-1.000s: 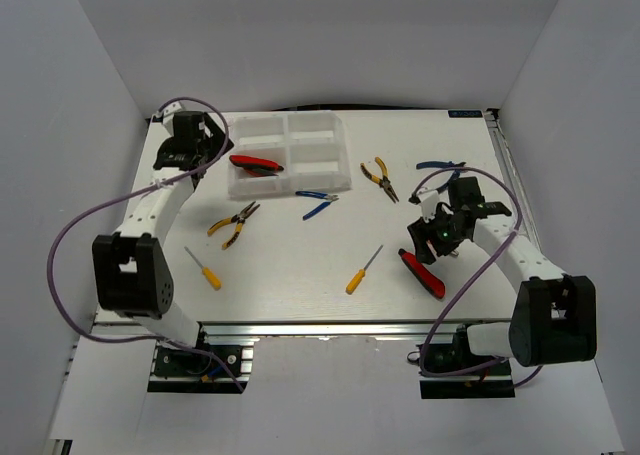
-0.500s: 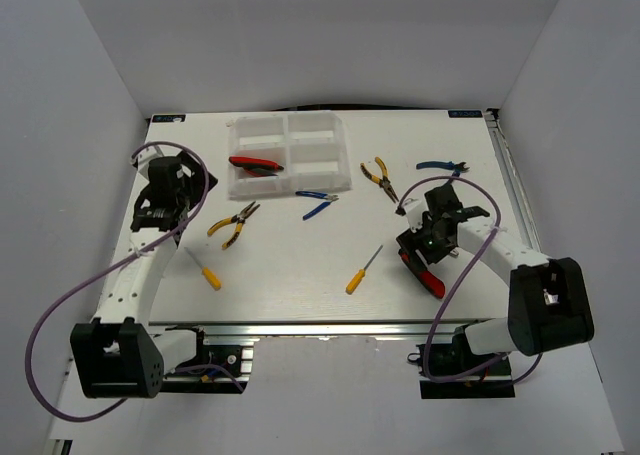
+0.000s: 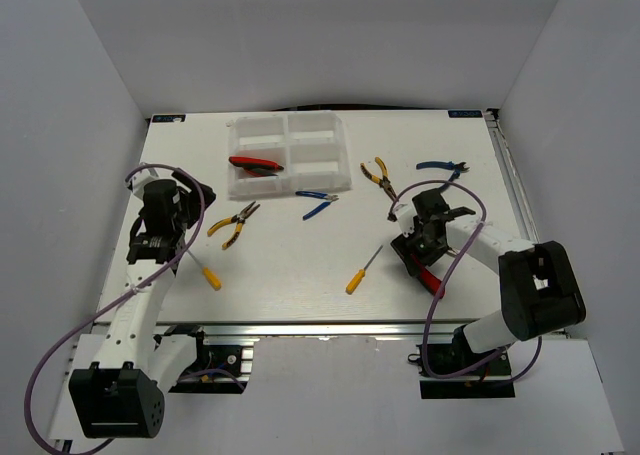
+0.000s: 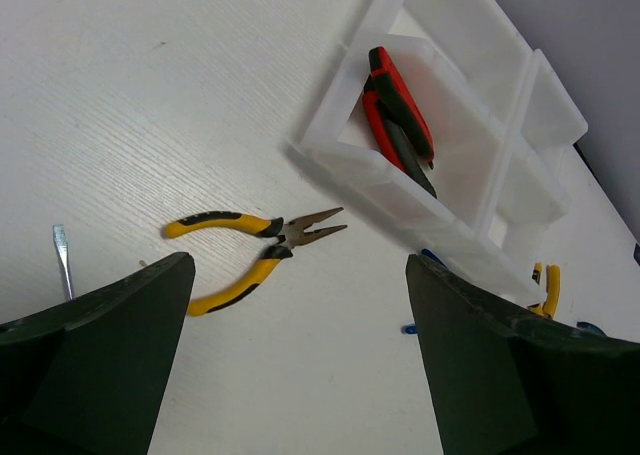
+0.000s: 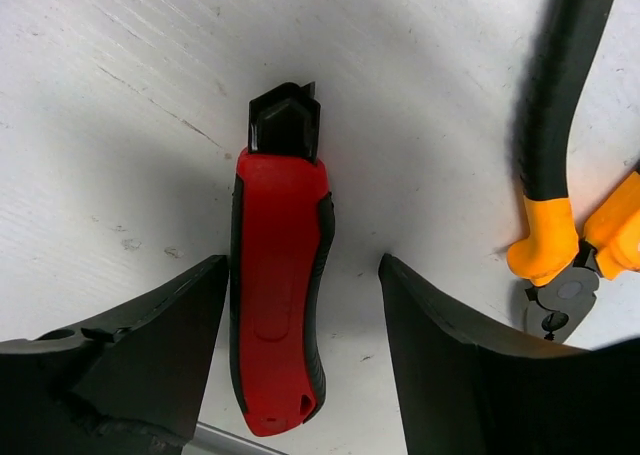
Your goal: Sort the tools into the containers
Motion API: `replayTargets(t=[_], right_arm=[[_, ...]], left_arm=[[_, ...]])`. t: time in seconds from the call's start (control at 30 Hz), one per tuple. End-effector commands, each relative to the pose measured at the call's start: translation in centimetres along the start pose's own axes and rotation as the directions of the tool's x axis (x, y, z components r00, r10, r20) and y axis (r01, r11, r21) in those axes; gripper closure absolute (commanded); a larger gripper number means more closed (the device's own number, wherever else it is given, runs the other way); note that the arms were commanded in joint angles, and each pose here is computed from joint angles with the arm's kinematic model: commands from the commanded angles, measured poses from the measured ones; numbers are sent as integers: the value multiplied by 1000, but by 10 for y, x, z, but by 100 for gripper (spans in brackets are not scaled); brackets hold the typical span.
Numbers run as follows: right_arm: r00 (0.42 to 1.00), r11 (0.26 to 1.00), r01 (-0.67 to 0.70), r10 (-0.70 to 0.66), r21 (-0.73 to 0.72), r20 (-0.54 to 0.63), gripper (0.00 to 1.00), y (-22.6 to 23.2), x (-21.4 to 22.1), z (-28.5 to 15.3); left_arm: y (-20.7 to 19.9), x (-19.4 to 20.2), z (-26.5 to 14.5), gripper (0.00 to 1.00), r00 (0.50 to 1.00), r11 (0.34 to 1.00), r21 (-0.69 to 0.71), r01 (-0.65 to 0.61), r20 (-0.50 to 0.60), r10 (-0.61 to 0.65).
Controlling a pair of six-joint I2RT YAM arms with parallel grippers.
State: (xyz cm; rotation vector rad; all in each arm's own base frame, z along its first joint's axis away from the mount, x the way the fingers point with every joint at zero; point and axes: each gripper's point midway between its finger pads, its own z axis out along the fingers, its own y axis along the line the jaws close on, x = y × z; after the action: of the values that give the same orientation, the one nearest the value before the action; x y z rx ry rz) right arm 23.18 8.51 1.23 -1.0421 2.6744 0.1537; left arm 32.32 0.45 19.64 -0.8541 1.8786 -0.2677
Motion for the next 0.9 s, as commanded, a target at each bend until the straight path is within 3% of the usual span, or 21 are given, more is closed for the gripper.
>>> replayTargets(t=[0.0, 0.13, 0.37, 0.47, 0.63, 0.77, 0.8, 0.87], right_arm=[[999, 1000, -8, 8, 9, -49, 32, 1, 15, 14], [998, 1000, 1, 0, 16, -57, 42, 1, 22, 18], [998, 998, 62, -62, 19, 22, 88, -2, 2, 3], [989, 994, 106, -107, 18, 103, 100, -5, -25, -16], [922, 964, 265, -250, -13, 297, 100, 1, -91, -62], [824, 911, 405, -327, -77, 463, 100, 25, -158, -93], [772, 894, 446, -358, -46, 526, 100, 31, -187, -113], [730, 877, 479, -372, -42, 573, 100, 42, -220, -116]], left_arm=[[-1, -2, -8, 2, 1000, 1000, 17, 10, 8, -10], [0, -1, -9, 2, 1000, 1000, 19, 13, 11, -13], [-3, 1, -10, 2, 1000, 999, 33, 13, 4, -13], [-5, -2, -12, 2, 1000, 999, 44, 16, 10, -16], [-15, -4, -17, 3, 1000, 995, 100, 18, 16, -20], [-19, 0, -21, 4, 1000, 990, 137, 16, 4, -17], [-19, 2, -21, 4, 1000, 990, 143, 16, -4, -15], [-21, 5, -24, 4, 1000, 987, 161, 13, -13, -11]])
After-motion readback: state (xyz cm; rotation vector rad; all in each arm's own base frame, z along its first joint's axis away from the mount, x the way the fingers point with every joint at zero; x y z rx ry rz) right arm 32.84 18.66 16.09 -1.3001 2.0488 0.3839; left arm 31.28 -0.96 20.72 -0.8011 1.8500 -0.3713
